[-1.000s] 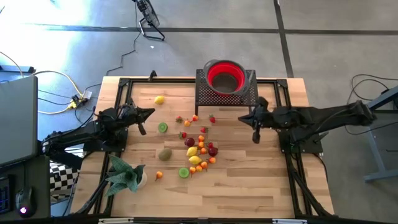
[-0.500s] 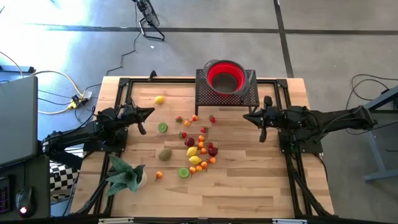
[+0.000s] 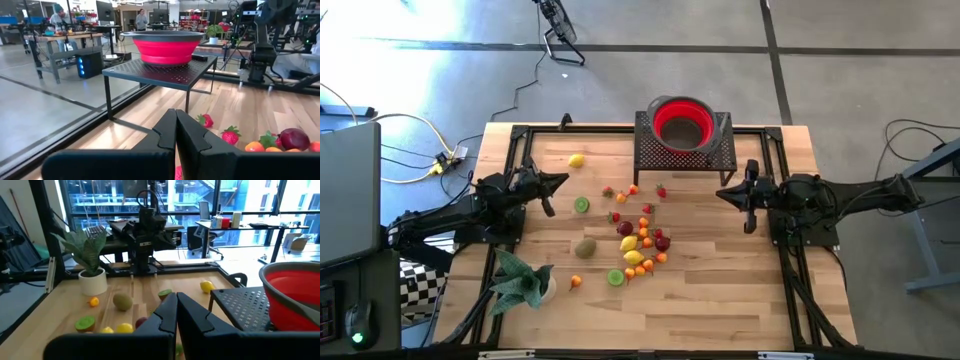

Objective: Pick & Place Fruit
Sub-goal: Put the lemon into the strainer on the shelf

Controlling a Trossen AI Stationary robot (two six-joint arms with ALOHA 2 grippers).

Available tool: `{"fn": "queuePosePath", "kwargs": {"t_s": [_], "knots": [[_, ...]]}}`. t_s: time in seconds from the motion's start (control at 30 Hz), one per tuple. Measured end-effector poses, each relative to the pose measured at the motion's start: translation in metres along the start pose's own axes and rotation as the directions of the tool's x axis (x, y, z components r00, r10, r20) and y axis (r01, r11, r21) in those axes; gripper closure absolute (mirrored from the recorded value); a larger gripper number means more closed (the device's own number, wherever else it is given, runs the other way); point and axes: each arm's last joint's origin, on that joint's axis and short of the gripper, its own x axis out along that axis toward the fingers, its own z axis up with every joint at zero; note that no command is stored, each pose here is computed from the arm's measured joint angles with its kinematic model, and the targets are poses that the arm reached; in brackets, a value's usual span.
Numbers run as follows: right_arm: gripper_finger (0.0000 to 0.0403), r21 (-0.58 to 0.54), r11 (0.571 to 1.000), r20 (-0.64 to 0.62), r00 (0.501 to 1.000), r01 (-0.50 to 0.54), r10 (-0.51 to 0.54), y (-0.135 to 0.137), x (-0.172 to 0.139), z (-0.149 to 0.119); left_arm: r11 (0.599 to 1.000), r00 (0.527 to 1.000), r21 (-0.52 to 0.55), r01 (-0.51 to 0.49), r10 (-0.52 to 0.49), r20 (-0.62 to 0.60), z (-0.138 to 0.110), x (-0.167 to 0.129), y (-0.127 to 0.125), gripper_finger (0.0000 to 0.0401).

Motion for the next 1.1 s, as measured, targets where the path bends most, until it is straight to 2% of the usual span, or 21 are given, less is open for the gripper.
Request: {"fn": "queuePosePath", "kwargs": {"t_s": [0.27,0.4,0.5,0.67,0.9,1.1], "knots": [[0.0400,-0.004,1.000,0.005,1.000,0.013,-0.013,0.000,0.000,0.000,0.999,1.000,-0.046,-0.004,0.004,0.000,0.000,0.000,0.000,0.0401],[0.0400,-0.004,0.987,0.023,0.987,0.160,-0.160,-0.005,-0.001,0.002,0.990,0.997,-0.124,-0.071,0.071,-0.007,-0.001,0.000,0.002,0.0401],[0.0400,-0.052,0.970,0.026,0.971,0.237,-0.236,-0.007,-0.001,0.002,0.986,0.993,-0.118,-0.116,0.114,-0.023,-0.002,0.002,0.003,0.0401],[0.0400,-0.112,0.966,0.030,0.972,0.235,-0.233,-0.007,-0.002,0.003,0.976,0.983,-0.118,-0.181,0.178,-0.039,-0.003,0.003,0.004,0.0401],[0.0400,-0.089,0.968,0.030,0.972,0.234,-0.232,-0.007,-0.002,0.003,0.976,0.990,-0.177,-0.124,0.109,-0.091,-0.008,0.007,0.002,0.0401],[0.0400,-0.085,0.968,0.038,0.971,0.237,-0.234,-0.007,-0.002,0.004,0.969,0.987,-0.210,-0.130,0.105,-0.125,-0.010,0.013,0.000,0.0401]]}}
